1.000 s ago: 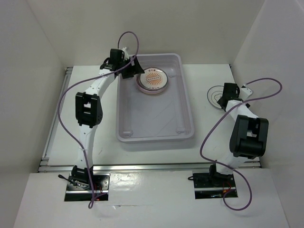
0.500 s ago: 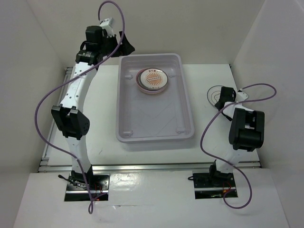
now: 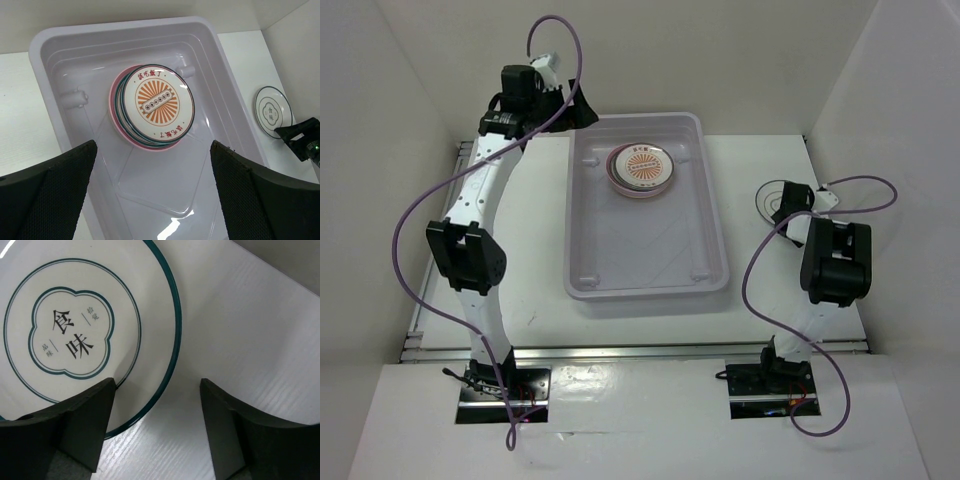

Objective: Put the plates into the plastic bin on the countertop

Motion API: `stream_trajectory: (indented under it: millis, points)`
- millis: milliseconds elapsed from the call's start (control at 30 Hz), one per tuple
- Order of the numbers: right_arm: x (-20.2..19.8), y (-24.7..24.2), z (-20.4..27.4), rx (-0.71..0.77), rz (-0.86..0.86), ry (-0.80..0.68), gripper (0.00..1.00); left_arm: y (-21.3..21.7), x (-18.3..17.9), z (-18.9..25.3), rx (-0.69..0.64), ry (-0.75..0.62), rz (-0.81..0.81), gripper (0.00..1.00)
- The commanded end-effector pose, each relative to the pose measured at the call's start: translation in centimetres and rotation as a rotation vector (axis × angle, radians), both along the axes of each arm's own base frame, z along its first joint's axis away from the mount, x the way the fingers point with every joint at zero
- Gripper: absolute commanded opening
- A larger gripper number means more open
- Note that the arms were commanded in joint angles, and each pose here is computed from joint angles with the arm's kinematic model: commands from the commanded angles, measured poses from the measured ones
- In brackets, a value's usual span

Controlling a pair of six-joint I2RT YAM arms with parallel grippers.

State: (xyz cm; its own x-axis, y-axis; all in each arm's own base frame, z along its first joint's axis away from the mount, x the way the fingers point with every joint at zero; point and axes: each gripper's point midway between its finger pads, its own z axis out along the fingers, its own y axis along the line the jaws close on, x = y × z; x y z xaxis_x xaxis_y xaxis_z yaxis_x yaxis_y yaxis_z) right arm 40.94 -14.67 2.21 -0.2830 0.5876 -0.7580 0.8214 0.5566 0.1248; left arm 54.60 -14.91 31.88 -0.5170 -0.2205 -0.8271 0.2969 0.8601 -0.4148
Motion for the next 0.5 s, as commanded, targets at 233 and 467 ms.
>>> stream_trajectory:
  millis: [233, 467]
  points:
    - [3.4, 0.8, -2.2, 0.081, 0.050, 0.018, 0.38, 1.1, 0.7, -0.4, 0.001, -0.009, 0.000, 1.00]
    - [4.7, 1.6, -2.7, 0.121, 0.098, 0.018, 0.07, 2.0, 0.5, -0.9, -0.002, 0.012, 0.009, 1.00]
